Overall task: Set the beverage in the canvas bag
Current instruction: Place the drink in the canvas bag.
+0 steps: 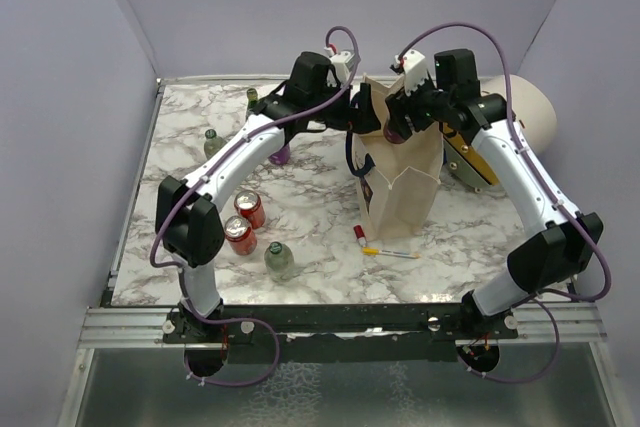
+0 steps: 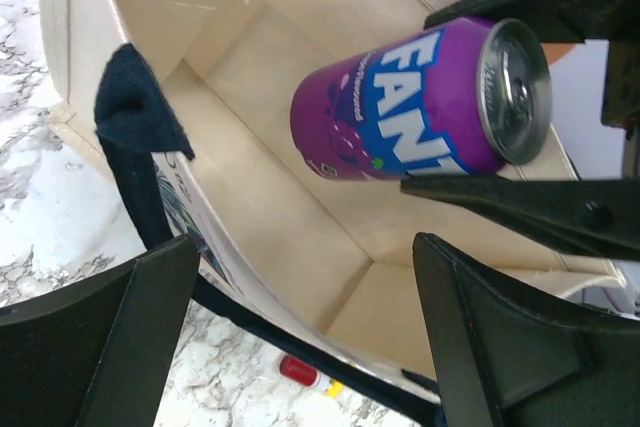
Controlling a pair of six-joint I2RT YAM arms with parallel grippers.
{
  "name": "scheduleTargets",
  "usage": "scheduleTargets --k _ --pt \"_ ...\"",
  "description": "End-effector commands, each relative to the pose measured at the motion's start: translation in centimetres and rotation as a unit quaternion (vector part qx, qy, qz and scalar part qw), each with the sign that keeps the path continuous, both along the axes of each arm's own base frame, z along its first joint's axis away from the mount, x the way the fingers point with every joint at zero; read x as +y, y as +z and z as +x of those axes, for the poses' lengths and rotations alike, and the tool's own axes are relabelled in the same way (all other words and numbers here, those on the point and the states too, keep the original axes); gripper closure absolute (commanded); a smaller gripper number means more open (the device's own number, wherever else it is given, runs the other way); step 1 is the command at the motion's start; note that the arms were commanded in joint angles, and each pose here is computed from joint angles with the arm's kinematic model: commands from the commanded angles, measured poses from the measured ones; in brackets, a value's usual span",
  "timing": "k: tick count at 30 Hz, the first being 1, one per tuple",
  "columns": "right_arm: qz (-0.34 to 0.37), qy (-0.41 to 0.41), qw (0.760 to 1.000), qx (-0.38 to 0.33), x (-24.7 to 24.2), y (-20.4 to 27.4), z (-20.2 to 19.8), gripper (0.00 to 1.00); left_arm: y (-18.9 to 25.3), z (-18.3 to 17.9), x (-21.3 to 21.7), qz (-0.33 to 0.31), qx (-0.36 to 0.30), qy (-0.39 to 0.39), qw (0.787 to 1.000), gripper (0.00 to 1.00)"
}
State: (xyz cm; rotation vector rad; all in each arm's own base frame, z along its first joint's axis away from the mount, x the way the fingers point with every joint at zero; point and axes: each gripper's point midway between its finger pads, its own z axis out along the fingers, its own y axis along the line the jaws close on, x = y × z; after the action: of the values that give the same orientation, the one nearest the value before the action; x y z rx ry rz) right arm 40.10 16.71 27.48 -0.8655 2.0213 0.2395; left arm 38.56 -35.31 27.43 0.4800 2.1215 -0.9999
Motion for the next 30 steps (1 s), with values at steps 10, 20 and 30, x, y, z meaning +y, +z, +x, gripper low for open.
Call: scheduleTargets --k 10,20,30 --pt "0.046 0.036 0.998 -0.024 1.8 0.3 3.8 0.64 -0.4 4.3 0.2 0.040 -0.028 0.054 0.997 0.31" --pt "0.033 0.039 0.999 -0.008 2.4 -4.9 6.4 0.64 -2.4 4.2 0.8 0.064 -0.028 0.059 0.996 0.51" --pt "-0.003 -0.007 1.000 -0.009 1.3 -9.8 9.4 0.64 -4.2 3.2 1.2 0.090 -0.038 0.027 0.995 0.79"
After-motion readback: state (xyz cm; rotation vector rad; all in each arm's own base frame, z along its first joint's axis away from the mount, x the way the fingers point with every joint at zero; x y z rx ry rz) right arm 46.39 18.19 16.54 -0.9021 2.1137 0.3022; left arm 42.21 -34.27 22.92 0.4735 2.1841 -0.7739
